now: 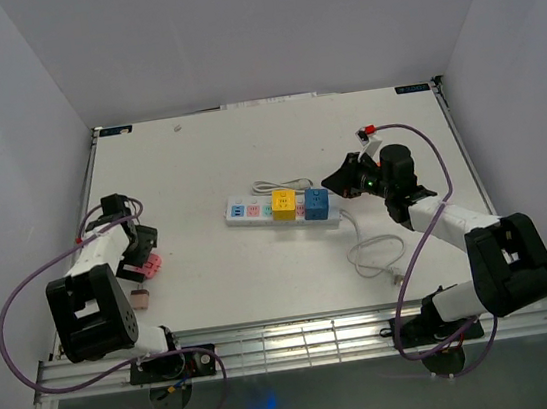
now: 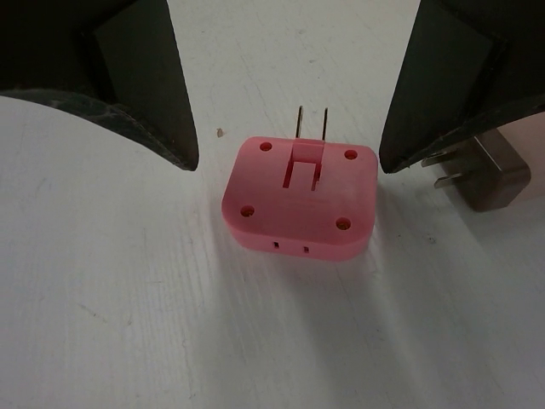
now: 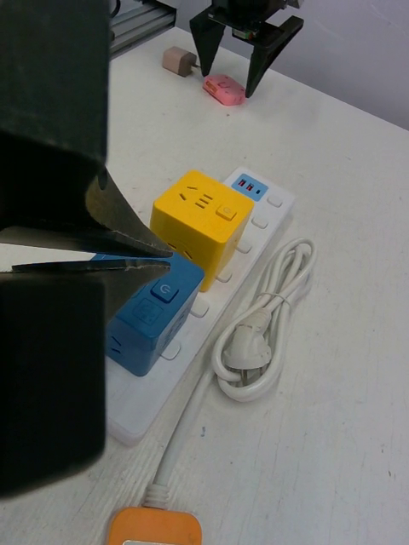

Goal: Insert the plug

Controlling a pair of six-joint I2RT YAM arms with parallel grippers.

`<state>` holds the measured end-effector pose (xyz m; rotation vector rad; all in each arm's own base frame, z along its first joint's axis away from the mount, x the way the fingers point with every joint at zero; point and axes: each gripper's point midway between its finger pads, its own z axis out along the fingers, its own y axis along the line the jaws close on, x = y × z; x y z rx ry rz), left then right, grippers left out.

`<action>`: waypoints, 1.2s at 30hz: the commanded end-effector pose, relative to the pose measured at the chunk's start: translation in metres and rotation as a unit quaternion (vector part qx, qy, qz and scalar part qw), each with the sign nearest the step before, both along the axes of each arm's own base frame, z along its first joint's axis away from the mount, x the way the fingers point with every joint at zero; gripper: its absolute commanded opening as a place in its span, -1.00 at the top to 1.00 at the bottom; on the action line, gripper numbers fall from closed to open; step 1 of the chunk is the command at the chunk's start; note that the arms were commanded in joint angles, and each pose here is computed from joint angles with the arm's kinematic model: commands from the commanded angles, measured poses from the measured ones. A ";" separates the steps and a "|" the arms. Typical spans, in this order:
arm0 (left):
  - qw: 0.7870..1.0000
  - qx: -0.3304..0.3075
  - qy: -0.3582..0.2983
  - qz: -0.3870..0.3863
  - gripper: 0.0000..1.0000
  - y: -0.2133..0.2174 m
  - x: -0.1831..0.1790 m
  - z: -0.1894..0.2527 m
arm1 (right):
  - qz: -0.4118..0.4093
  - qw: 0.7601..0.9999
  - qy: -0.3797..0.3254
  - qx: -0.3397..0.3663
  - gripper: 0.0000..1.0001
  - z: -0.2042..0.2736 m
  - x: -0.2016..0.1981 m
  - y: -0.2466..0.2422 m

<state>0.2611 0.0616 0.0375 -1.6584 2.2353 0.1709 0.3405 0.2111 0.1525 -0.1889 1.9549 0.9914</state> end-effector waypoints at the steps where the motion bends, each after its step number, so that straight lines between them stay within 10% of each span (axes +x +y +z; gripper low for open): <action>1: 0.999 -0.001 -0.045 -0.013 -0.96 0.002 0.019 0.013 | 0.008 1.000 -0.023 0.012 0.79 0.012 0.005 0.003; 20: 1.000 -0.004 -0.005 0.012 -0.90 0.005 0.017 -0.028 | 0.011 1.000 -0.018 0.016 0.78 0.009 0.006 0.005; 24: 1.000 -0.007 -0.008 0.006 -0.60 0.003 0.020 -0.028 | 0.011 1.000 -0.016 0.016 0.78 0.007 0.006 0.005; 36: 0.956 0.019 -0.209 -0.207 -0.33 -0.061 0.069 0.051 | 0.026 0.999 -0.019 0.028 0.78 0.011 0.002 0.009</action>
